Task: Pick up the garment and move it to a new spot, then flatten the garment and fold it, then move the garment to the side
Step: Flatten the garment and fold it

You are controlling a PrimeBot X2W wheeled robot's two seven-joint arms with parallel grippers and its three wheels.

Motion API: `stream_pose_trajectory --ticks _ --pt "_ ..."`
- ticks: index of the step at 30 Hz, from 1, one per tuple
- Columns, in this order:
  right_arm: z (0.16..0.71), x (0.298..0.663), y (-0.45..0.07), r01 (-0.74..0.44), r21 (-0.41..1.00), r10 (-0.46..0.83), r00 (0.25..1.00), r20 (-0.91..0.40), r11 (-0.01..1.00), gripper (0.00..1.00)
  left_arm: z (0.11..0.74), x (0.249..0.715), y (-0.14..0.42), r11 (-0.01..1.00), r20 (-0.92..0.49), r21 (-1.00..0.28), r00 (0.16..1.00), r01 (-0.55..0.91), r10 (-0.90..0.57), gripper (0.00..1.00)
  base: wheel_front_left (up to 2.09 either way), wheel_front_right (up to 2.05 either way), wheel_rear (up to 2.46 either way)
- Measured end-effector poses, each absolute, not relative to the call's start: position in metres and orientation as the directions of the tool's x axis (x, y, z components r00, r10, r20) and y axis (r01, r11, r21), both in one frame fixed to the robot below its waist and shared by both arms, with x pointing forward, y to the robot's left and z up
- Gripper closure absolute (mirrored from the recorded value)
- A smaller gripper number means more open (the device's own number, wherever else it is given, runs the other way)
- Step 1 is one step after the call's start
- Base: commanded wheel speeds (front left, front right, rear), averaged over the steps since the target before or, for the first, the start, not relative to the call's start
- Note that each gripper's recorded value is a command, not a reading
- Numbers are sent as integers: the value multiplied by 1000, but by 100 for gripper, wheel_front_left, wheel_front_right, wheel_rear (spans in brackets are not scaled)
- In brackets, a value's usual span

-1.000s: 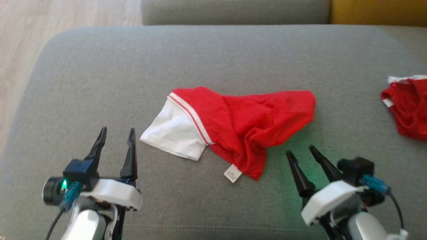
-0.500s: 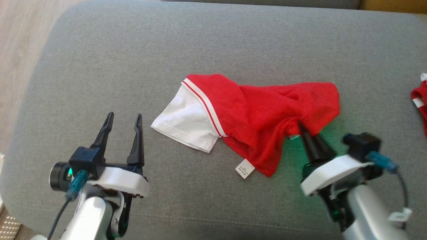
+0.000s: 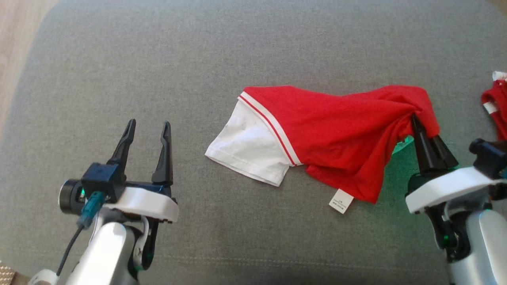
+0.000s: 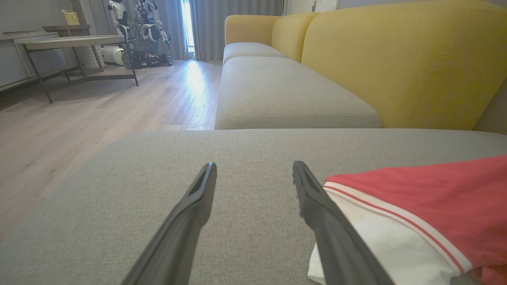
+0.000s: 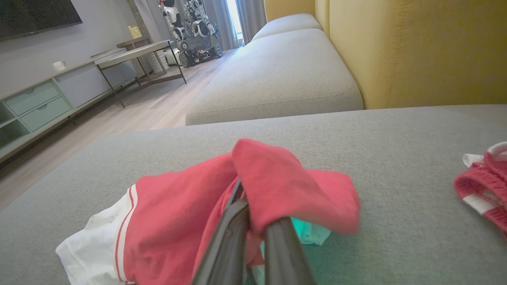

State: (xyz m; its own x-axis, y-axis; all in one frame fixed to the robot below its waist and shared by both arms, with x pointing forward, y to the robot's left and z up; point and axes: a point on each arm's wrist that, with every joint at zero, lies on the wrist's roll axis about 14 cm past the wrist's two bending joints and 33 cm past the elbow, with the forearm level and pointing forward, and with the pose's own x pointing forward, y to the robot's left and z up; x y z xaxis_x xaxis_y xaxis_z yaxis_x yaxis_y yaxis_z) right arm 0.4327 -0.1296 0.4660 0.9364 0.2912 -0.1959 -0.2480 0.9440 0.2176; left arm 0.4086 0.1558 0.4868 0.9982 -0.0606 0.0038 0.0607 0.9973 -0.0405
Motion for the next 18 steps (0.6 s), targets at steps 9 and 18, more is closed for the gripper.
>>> stream_pose_trajectory --ticks 9,18 --pt "467 483 -121 -290 213 332 921 -202 933 100 485 422 150 996 9 -51 997 78 -77 0 0 0 0" --pt "440 533 -92 -346 224 400 875 -273 911 100 479 428 155 997 -3 -53 998 63 -63 0 0 0 0"
